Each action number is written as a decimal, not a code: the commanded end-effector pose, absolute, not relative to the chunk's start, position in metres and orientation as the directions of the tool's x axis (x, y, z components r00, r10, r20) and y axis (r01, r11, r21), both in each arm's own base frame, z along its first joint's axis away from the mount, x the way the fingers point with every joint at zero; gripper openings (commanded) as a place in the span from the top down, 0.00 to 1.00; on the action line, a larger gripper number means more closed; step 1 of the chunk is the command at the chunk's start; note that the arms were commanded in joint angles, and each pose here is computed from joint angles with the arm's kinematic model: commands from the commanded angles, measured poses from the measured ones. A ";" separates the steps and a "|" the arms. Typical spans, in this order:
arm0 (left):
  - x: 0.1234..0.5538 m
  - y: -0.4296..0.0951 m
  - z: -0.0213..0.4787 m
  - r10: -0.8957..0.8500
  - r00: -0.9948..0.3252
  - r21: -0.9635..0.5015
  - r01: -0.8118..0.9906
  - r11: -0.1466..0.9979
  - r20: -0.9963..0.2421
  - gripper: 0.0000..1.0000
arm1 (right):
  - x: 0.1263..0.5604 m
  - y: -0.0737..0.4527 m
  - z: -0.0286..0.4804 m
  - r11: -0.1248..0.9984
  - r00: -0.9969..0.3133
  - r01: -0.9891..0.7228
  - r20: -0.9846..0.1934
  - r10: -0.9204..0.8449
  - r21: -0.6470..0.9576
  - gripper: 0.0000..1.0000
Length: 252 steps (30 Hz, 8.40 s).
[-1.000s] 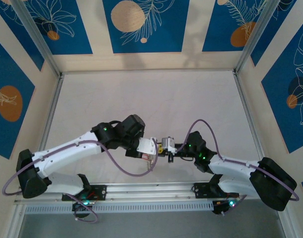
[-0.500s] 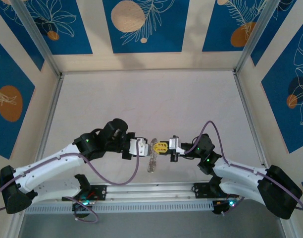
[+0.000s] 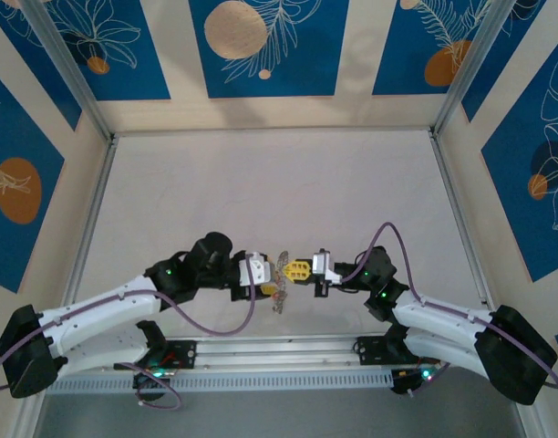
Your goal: Put the keys on the keyring
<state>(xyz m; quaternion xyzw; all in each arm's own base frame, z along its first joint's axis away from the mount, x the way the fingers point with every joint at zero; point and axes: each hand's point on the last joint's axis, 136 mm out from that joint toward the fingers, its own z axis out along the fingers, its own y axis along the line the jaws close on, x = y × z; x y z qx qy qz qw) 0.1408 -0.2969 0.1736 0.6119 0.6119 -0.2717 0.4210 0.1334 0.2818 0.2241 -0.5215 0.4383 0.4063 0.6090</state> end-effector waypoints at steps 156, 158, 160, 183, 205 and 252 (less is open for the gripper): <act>0.207 -0.296 0.219 0.754 0.637 0.619 0.659 -0.427 -0.158 1.00 | 0.177 0.245 0.200 0.351 0.291 -0.875 -0.942 -0.169 -0.333 0.63; 0.217 -0.304 0.226 0.741 0.663 0.636 0.620 -0.460 -0.111 1.00 | 0.187 0.237 0.206 0.407 0.285 -0.851 -0.943 -0.175 -0.332 0.58; 0.224 -0.315 0.234 0.725 0.682 0.647 0.596 -0.476 -0.095 1.00 | 0.202 0.226 0.209 0.474 0.250 -0.824 -0.950 -0.188 -0.311 0.52; 0.266 -0.414 0.227 0.689 0.691 0.621 0.643 -0.448 -0.219 1.00 | 0.298 0.038 0.218 0.940 -0.157 -0.230 -0.963 0.221 0.253 0.01; 0.356 -0.295 0.138 0.918 0.270 0.342 0.925 -0.165 -0.289 1.00 | 0.286 0.031 0.184 0.951 -0.199 -0.204 -0.961 0.194 0.234 0.01; 0.500 -0.120 0.152 0.626 -0.472 0.369 0.529 0.764 -0.621 0.00 | 0.282 0.071 0.228 0.930 -0.261 -0.298 -0.955 0.138 0.216 0.01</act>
